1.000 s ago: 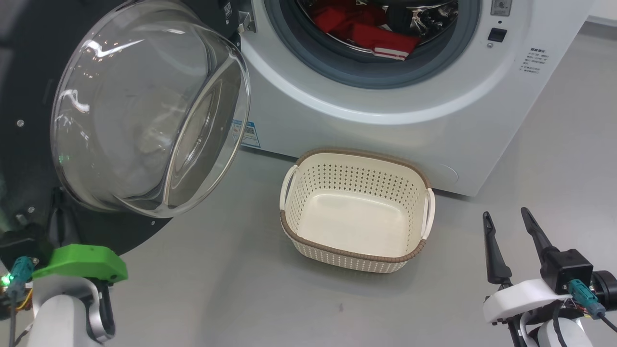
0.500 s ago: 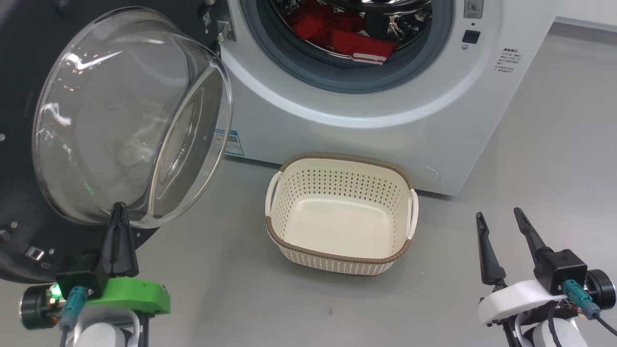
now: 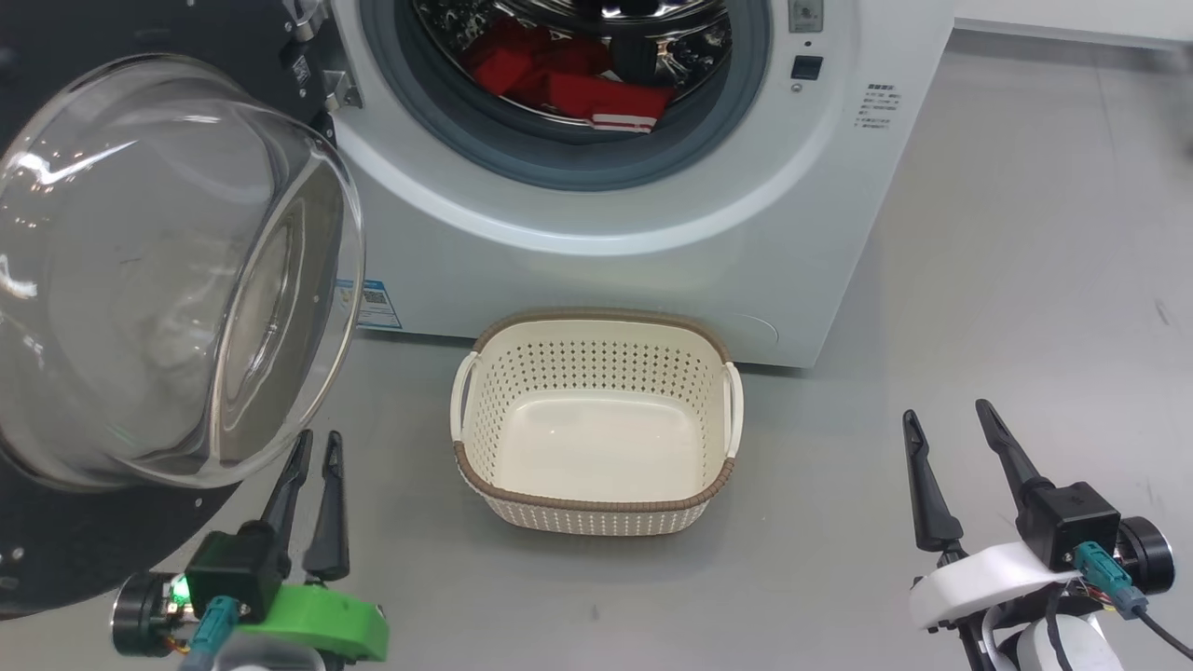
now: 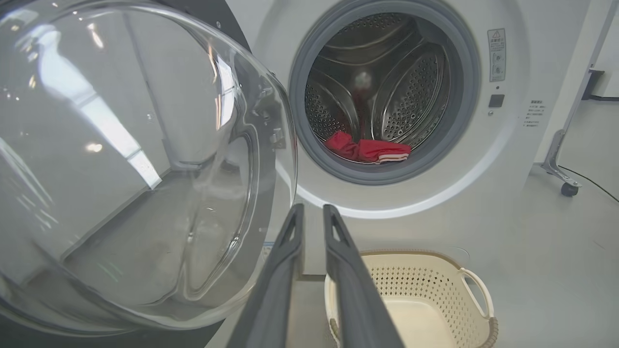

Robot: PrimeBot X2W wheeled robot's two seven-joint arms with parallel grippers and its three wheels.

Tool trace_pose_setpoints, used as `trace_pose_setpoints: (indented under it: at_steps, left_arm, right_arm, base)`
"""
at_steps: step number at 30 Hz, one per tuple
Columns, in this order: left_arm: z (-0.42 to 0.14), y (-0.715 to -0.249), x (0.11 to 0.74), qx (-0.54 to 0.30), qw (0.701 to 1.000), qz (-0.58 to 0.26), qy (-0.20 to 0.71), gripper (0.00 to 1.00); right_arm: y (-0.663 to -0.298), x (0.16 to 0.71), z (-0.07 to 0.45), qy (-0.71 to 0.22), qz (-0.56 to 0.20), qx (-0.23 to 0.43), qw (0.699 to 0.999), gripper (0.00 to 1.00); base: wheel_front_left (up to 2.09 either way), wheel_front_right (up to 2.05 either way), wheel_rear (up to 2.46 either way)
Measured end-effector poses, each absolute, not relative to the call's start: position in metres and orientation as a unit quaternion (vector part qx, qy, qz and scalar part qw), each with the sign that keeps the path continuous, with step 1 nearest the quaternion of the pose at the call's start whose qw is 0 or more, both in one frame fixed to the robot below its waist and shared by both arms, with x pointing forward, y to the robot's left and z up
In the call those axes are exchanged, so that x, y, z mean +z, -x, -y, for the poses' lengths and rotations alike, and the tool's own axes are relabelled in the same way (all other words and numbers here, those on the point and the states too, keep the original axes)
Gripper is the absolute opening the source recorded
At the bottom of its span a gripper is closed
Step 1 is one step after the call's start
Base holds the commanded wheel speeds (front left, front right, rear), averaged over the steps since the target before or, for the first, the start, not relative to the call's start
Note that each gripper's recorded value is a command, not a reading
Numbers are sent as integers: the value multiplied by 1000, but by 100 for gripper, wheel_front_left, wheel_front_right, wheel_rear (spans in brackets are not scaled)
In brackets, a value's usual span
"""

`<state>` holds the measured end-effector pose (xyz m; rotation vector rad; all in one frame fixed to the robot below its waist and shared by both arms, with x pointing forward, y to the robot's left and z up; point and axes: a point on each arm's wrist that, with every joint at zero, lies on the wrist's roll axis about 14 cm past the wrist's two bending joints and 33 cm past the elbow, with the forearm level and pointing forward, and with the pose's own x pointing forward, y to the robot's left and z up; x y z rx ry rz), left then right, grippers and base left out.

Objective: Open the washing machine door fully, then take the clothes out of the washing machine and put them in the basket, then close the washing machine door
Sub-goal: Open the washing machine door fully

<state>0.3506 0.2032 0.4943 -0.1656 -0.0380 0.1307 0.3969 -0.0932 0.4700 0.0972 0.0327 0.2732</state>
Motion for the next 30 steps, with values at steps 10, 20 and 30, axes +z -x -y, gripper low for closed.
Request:
trace_pose_setpoints:
  at_steps: [10,20,30]
  left_arm:
    - [-168,-359,486,15,996,3,89,100]
    - [-145,-364,477,-15,995,-13,94,100]
    - [-124,-365,477,-45,994,-18,94,100]
  right_arm:
    - [-386,480,118,-48,-2,99,994,100]
    - [-371,483,141,-48,3,64,997,100]
    - [-360,484,157,-51,5,35,998,100]
  base:
    - [0,0,0]
    - [0,0,0]
    - [0,0,0]
